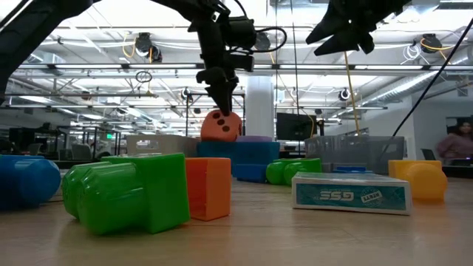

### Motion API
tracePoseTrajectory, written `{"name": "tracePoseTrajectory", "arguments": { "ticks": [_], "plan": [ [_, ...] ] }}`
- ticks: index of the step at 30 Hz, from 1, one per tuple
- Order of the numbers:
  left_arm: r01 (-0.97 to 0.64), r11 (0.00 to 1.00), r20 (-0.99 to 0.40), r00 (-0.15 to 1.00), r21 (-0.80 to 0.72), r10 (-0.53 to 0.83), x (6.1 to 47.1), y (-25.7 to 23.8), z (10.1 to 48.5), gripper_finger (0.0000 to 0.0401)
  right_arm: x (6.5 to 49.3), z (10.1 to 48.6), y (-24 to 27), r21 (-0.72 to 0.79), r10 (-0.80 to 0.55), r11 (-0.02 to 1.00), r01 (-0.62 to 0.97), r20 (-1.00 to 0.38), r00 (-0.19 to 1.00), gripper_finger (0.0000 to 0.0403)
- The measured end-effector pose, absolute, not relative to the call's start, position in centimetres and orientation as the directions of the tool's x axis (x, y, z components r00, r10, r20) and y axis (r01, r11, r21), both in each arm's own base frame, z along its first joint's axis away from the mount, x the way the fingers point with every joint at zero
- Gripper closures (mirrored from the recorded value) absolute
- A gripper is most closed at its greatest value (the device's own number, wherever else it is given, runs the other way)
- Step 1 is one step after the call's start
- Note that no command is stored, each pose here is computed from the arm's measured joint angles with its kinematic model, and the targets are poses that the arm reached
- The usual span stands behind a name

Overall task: Pick & Place Toys
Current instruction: Put the orange dice into the blue bin, then put the green game piece into the gray bin

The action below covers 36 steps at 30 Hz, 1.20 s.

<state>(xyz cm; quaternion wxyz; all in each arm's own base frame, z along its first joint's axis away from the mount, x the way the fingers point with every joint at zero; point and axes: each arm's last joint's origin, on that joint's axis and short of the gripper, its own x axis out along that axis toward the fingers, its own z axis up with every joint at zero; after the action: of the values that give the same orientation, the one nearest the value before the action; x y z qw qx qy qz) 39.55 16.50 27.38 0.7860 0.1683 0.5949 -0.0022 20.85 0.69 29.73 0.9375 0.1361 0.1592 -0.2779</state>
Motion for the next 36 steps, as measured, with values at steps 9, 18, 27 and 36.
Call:
{"name": "tracePoseTrajectory", "arguments": {
  "ticks": [9,18,27,36],
  "plan": [
    [0.180,0.962,-0.937,0.319,0.205,0.140,39.5,16.7,27.4,0.0262,20.9,29.7,0.7,0.176,-0.477,0.806,0.566,-0.373,0.796,0.0190],
    [0.174,0.966,-0.931,0.346,0.189,0.120,39.6,17.0,26.6,0.0188,20.9,29.7,0.7,0.186,-0.477,0.802,0.567,-0.373,0.796,0.0190],
    [0.099,0.976,-0.922,0.359,0.196,0.149,39.5,17.6,27.2,0.0160,20.9,29.8,0.7,0.195,-0.477,0.799,0.568,-0.370,0.798,0.0190],
    [-0.091,0.991,-0.835,0.550,-0.094,-0.028,40.0,17.9,31.2,0.0160,21.0,29.9,0.8,0.215,-0.450,0.811,0.544,-0.365,0.815,0.0190]
  ]
}}
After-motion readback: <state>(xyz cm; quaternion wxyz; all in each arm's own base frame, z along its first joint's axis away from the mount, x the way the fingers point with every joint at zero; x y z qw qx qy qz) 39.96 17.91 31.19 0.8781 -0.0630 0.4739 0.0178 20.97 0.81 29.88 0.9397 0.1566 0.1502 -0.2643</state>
